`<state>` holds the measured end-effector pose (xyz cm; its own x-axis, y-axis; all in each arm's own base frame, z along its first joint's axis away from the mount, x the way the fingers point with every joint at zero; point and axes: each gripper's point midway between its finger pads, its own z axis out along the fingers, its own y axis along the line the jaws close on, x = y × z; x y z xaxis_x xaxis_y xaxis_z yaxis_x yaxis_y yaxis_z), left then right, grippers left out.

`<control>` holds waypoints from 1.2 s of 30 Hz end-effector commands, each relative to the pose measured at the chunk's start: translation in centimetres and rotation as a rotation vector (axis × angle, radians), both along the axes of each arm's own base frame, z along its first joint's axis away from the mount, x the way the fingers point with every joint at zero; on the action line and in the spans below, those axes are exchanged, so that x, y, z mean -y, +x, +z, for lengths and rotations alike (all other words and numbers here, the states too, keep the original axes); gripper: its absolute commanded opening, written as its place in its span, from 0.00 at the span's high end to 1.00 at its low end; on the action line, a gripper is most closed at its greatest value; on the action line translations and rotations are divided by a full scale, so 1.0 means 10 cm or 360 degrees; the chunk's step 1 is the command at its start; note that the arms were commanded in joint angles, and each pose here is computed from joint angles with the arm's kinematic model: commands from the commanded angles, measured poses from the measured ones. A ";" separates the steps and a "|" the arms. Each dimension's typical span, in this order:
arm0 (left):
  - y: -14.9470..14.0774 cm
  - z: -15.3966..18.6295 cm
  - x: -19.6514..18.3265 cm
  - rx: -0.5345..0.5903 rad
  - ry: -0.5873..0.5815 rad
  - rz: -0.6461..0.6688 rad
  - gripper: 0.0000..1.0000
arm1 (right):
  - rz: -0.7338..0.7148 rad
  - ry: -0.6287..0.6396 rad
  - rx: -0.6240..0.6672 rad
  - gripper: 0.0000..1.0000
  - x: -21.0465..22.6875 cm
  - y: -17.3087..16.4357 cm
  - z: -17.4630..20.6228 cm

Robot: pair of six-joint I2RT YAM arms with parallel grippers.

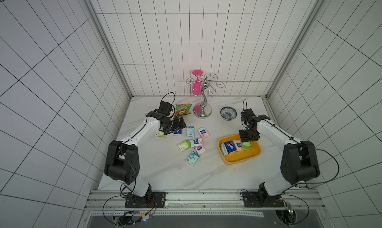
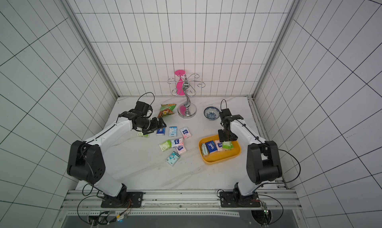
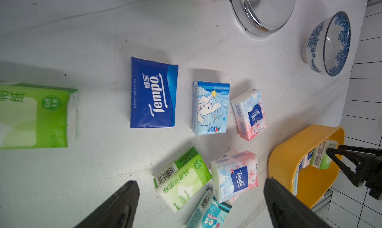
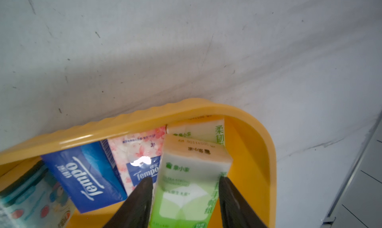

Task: Put the pocket tissues into the storage box
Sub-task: Place the pocket tissues in the storage box.

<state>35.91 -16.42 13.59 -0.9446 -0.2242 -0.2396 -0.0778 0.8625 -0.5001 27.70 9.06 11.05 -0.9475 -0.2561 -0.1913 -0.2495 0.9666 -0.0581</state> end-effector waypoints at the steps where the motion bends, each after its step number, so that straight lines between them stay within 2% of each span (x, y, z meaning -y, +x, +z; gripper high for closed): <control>1: 0.02 0.04 0.00 0.0040 0.0029 -0.0025 0.03 | -0.0025 -0.0083 -0.0038 0.50 0.12 0.07 -0.08; 10: 0.01 0.05 -0.01 0.0044 0.0035 -0.0037 0.02 | -0.0087 -0.0180 -0.0011 0.48 0.27 0.26 -0.31; 17: 0.00 0.06 -0.01 0.0046 0.0036 -0.0035 0.02 | -0.0111 -0.0210 0.0014 0.46 0.32 0.38 -0.29; 24: -0.02 0.03 -0.04 0.0050 0.0048 -0.0018 0.03 | -0.0217 0.0108 0.0001 0.44 0.00 0.10 -0.07; 29: -0.02 0.01 -0.03 0.0041 0.0041 -0.0023 0.03 | -0.0331 0.0224 0.0022 0.37 -0.10 -0.17 0.02; 33: 0.00 0.01 -0.02 0.0037 0.0035 -0.0027 0.02 | -0.0455 0.0378 -0.0121 0.45 -0.23 -0.37 -0.11; 36: 0.00 0.01 -0.02 0.0038 0.0037 -0.0027 0.03 | -0.0525 0.0455 -0.0164 0.46 -0.29 -0.40 -0.23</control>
<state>35.59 -16.05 13.21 -0.9468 -0.2114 -0.2425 -0.0729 0.8751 -0.4783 25.31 10.94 10.51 -0.9782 0.0337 -0.2051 0.0001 0.9868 0.1618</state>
